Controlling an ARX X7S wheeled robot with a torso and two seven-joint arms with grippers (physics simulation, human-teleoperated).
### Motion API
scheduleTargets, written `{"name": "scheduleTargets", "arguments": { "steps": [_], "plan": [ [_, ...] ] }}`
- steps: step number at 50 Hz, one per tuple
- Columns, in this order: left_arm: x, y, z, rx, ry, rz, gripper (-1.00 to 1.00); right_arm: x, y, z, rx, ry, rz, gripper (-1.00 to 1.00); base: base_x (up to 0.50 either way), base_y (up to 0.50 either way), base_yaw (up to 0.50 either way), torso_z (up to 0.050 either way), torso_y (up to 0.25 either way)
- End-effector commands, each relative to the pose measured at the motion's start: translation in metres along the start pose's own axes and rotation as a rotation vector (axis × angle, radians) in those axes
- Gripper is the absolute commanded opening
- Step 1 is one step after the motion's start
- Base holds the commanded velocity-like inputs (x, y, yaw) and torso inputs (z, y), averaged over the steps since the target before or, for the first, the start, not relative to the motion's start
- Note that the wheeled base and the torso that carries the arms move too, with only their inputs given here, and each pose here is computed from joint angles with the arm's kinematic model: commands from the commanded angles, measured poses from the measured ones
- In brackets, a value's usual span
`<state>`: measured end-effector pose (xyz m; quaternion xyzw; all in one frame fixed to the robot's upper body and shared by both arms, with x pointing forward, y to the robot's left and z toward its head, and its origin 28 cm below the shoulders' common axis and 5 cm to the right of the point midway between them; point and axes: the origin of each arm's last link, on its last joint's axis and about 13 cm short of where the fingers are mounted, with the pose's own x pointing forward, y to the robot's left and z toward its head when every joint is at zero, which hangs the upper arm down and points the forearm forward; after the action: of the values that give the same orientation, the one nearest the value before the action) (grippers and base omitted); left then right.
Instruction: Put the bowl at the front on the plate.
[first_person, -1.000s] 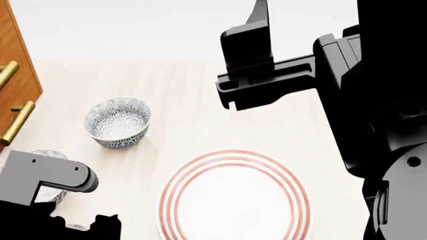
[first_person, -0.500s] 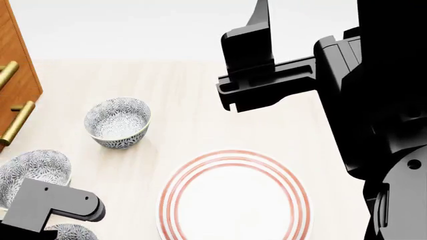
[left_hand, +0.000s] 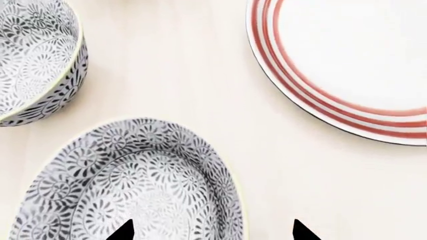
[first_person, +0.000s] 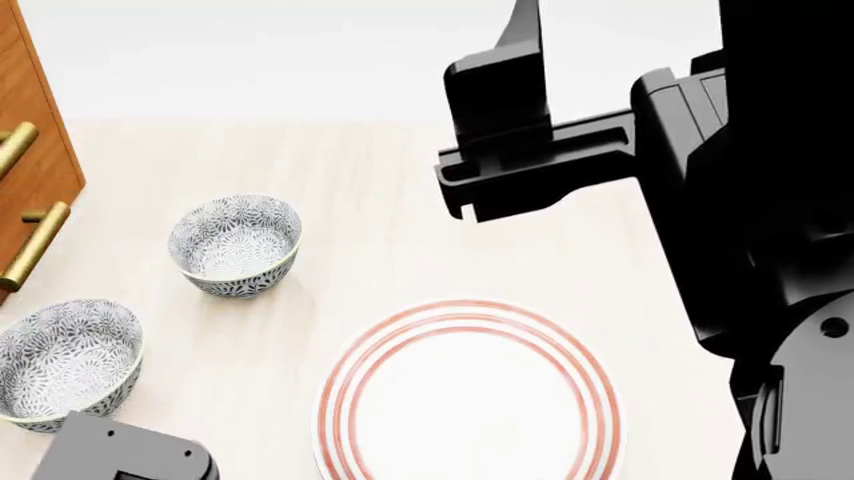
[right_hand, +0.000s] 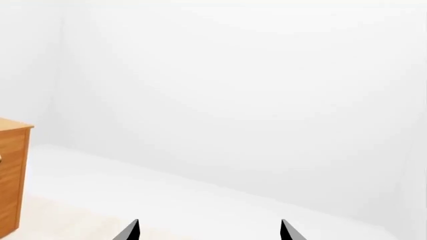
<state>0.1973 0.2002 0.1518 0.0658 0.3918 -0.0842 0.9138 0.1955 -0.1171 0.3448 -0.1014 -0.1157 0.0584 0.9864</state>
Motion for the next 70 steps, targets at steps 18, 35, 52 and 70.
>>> {"name": "scheduleTargets", "arguments": {
  "steps": [18, 35, 52, 70],
  "plan": [
    [0.006, 0.000, -0.011, -0.003, 0.077, -0.003, 1.00, 0.000, 0.001, 0.001, -0.007, -0.006, 0.007, 1.00, 0.00, 0.00, 0.00, 0.000, 0.000],
    [0.010, 0.000, -0.018, -0.016, 0.130, -0.008, 1.00, 0.000, 0.001, 0.001, -0.005, -0.006, 0.007, 1.00, 0.00, 0.00, 0.00, 0.000, 0.000],
    [0.016, 0.000, -0.022, -0.008, 0.152, -0.008, -1.00, -0.002, 0.002, -0.002, -0.001, -0.008, 0.010, 1.00, 0.00, 0.00, 0.00, 0.000, 0.000],
    [0.017, 0.001, -0.022, 0.018, 0.036, -0.002, -1.00, -0.005, 0.003, 0.000, -0.005, -0.019, 0.024, 1.00, 0.00, 0.00, 0.00, -0.001, 0.000]
  ]
}}
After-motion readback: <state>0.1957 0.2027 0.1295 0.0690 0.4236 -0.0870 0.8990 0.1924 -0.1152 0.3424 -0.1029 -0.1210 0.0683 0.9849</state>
